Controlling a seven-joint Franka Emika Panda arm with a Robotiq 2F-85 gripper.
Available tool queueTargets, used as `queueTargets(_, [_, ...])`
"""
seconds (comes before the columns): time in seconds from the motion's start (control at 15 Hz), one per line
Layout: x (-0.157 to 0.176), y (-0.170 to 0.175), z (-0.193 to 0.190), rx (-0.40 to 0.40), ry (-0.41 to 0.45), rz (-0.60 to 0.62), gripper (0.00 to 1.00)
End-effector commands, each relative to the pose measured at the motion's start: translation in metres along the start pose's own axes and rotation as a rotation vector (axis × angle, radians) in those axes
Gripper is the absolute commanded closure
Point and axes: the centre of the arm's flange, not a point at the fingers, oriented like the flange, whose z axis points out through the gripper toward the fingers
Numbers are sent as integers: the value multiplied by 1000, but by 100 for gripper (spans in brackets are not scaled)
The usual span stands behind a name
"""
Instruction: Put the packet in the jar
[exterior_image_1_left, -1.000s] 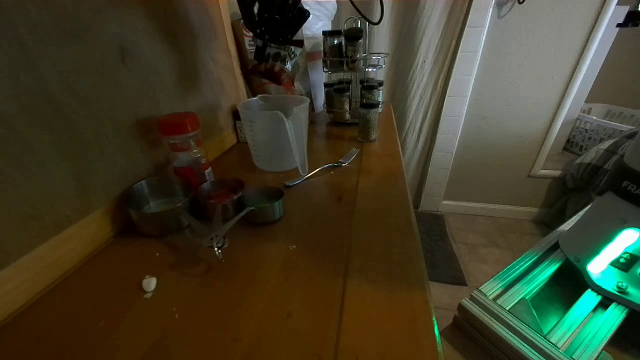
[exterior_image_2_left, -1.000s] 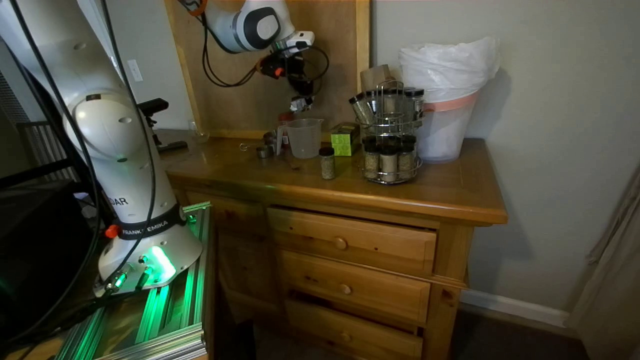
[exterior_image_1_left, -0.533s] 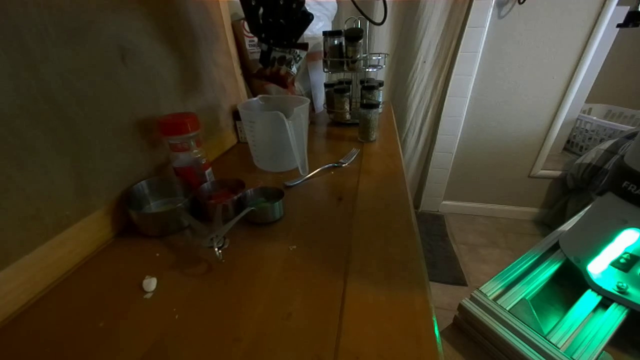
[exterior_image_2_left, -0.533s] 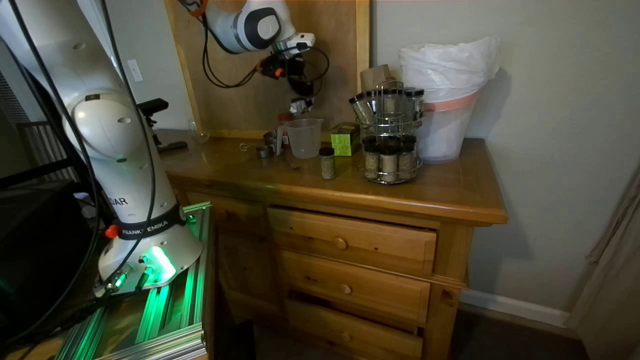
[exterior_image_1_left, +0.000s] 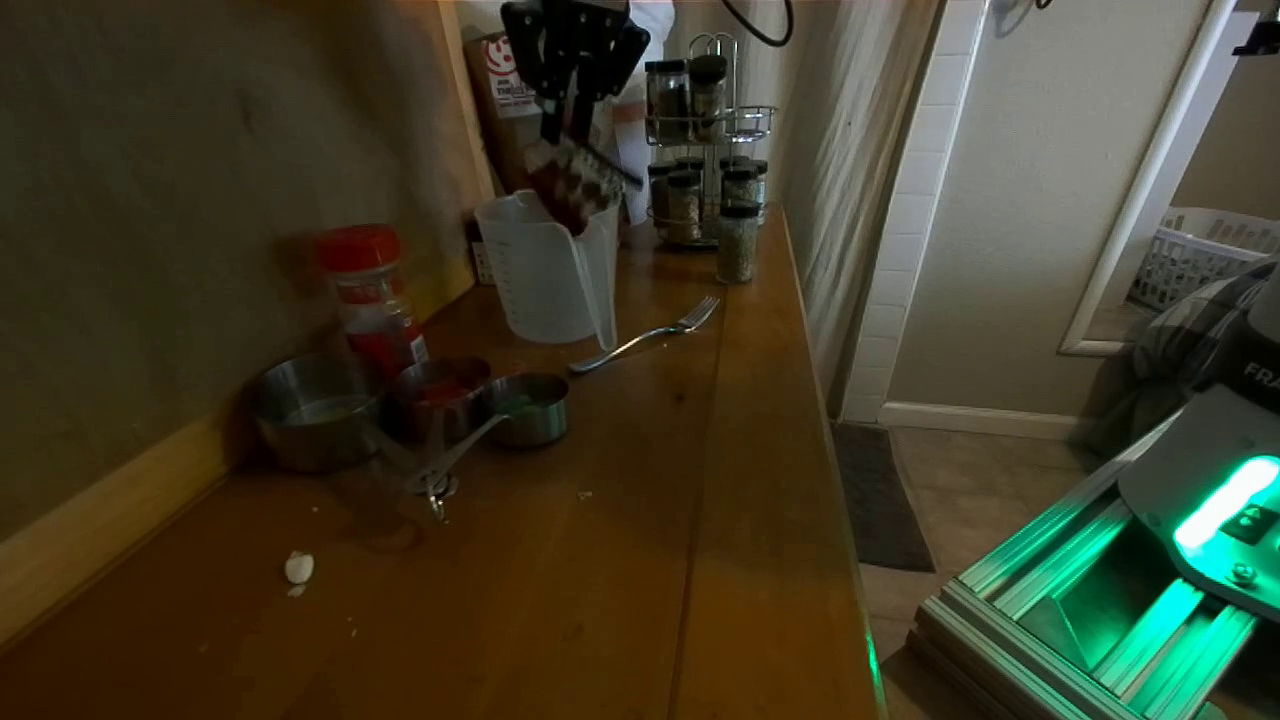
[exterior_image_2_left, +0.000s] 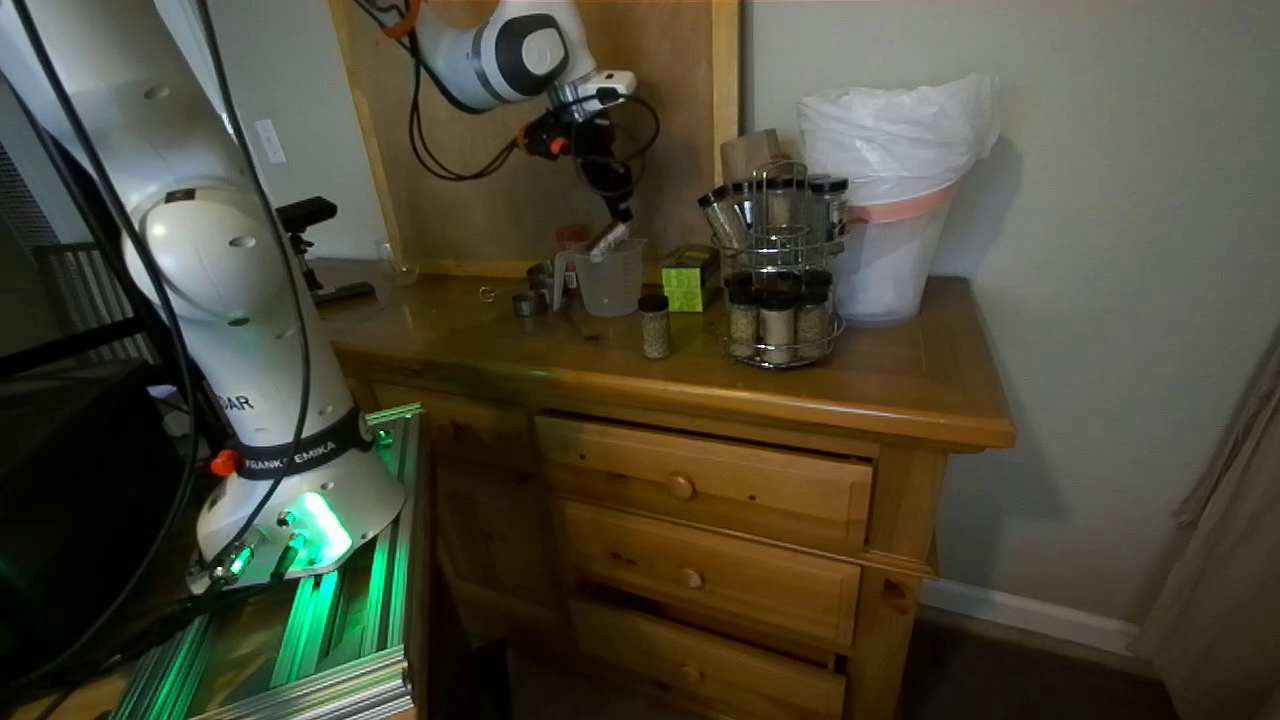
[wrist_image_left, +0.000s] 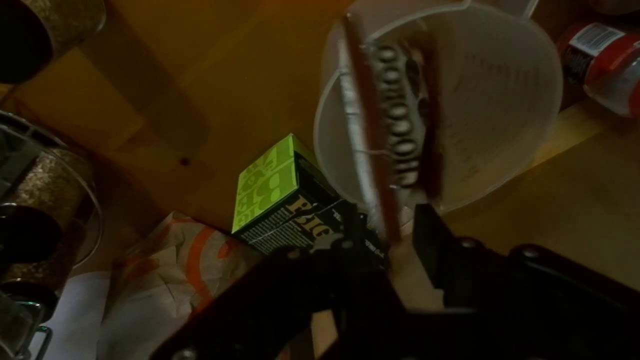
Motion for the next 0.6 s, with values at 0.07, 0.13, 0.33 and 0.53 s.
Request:
queueTargets(0.07, [0,0,6,-35,-17,38,30])
queueTargets(0.13, [0,0,7,-35,-19,41,23])
queueTargets(0.33, [-8,3,-4,-119,8,62,2])
queueTargets(0.53, [-29,21,-23,-168,-19,13,0])
